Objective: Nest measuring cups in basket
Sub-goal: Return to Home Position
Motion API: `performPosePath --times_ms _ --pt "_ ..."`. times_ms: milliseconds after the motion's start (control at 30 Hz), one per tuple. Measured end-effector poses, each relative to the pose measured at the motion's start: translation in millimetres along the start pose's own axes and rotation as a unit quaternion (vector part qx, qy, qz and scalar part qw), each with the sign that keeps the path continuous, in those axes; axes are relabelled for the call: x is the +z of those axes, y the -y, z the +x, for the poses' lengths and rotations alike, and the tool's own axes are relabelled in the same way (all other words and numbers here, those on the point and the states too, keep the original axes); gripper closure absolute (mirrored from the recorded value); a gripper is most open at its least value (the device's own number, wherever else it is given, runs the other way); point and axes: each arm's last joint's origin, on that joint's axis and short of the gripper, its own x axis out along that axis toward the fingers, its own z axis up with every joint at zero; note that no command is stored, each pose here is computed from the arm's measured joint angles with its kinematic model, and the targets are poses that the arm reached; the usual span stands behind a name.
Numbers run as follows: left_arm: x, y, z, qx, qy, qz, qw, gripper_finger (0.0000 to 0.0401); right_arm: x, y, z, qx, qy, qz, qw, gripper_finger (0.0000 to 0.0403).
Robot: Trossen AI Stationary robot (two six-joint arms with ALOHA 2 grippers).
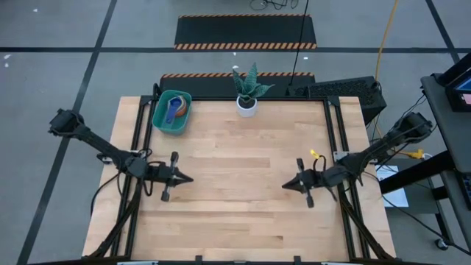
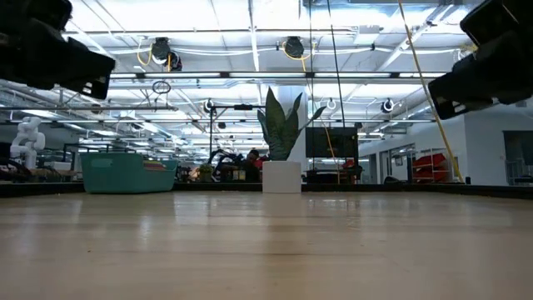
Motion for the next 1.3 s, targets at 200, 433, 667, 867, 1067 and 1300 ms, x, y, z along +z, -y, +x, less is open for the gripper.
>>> performPosePath --times_ms 200,433,667,867,1067,1300 --pt "0 -6 2 -0.013 -0.001 0.010 1.000 0.0391 -11 1 -10 0.040 0.024 0.004 0.999 0.0403" --pt "-1 -19 5 -0.019 -0.003 0.012 1.000 0.0396 -2 3 -19 0.048 0.060 -0.011 0.997 0.0403" --pt "-1 -31 6 0.000 -0.004 0.001 1.000 0.0384 4 7 -33 0.043 0.078 -0.072 0.993 0.0403" --pt "-4 -33 5 0.009 -0.022 -0.016 1.000 0.0397 7 14 -44 0.027 0.095 -0.094 0.991 0.0403" --pt "-7 -29 2 -0.004 -0.039 -0.033 0.999 0.0392 7 18 -53 0.027 0.102 -0.087 0.991 0.0403" --pt "-7 -30 -1 0.022 -0.048 -0.019 0.998 0.0390 10 21 -59 0.016 0.124 -0.120 0.985 0.0403"
